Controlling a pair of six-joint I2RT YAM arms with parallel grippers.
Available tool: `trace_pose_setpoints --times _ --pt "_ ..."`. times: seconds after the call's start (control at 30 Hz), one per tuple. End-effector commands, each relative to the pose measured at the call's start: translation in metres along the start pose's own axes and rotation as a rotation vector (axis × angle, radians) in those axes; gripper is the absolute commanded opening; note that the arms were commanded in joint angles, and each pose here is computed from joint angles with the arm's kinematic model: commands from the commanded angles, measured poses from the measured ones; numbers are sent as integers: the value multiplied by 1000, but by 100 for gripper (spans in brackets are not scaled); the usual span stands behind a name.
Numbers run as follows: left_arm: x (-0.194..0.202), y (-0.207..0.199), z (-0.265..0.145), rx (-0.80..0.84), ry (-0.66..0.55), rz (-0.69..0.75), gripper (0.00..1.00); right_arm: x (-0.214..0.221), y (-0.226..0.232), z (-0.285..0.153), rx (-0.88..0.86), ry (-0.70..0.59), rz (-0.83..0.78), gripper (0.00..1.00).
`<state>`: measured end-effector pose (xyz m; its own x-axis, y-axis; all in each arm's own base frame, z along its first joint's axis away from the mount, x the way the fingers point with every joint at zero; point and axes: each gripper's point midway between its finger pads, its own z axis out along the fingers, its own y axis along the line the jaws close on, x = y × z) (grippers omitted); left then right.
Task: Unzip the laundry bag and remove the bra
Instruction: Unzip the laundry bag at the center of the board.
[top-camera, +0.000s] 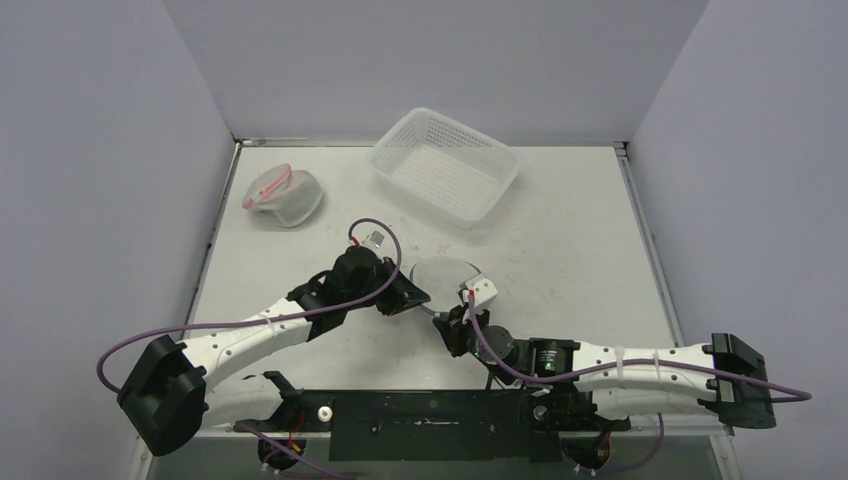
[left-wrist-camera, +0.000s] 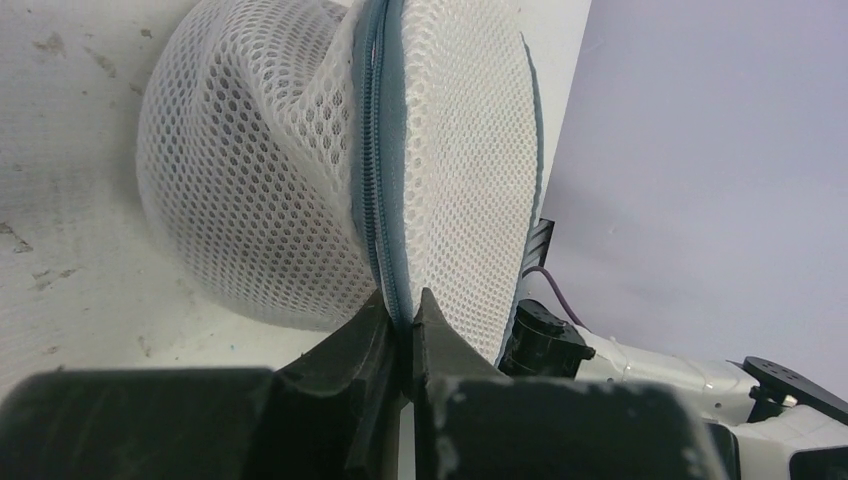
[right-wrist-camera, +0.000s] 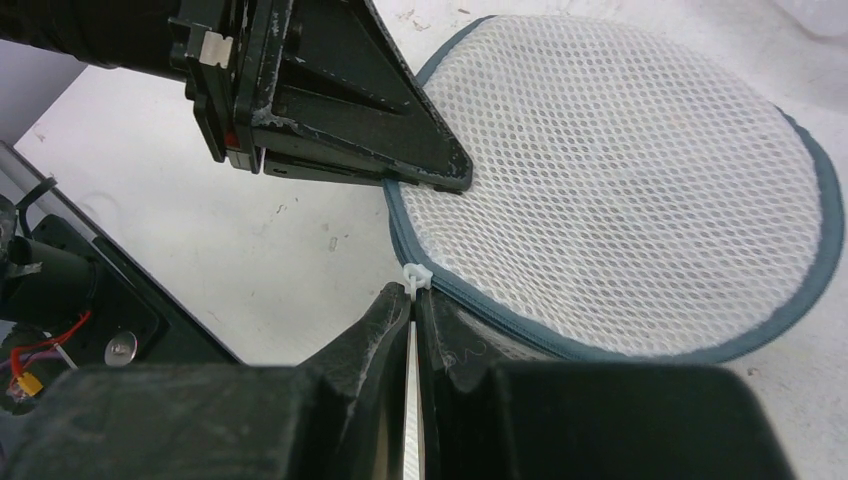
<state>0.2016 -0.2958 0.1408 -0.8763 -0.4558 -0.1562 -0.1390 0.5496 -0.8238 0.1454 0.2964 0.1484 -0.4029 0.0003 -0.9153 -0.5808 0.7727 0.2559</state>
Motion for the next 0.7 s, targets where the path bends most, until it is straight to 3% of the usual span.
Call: trace_pose_setpoints --times 0.0,0.43,0.67 --pt "-18 -16 -5 26 -81 61 0 -12 -15 -12 51 -43 41 5" --pt "-18 -22 -4 46 -64 117 0 -3 -50 -31 163 -32 60 5" --pt "-20 -49 -5 123 -22 261 0 -7 -49 -36 146 -49 62 5"
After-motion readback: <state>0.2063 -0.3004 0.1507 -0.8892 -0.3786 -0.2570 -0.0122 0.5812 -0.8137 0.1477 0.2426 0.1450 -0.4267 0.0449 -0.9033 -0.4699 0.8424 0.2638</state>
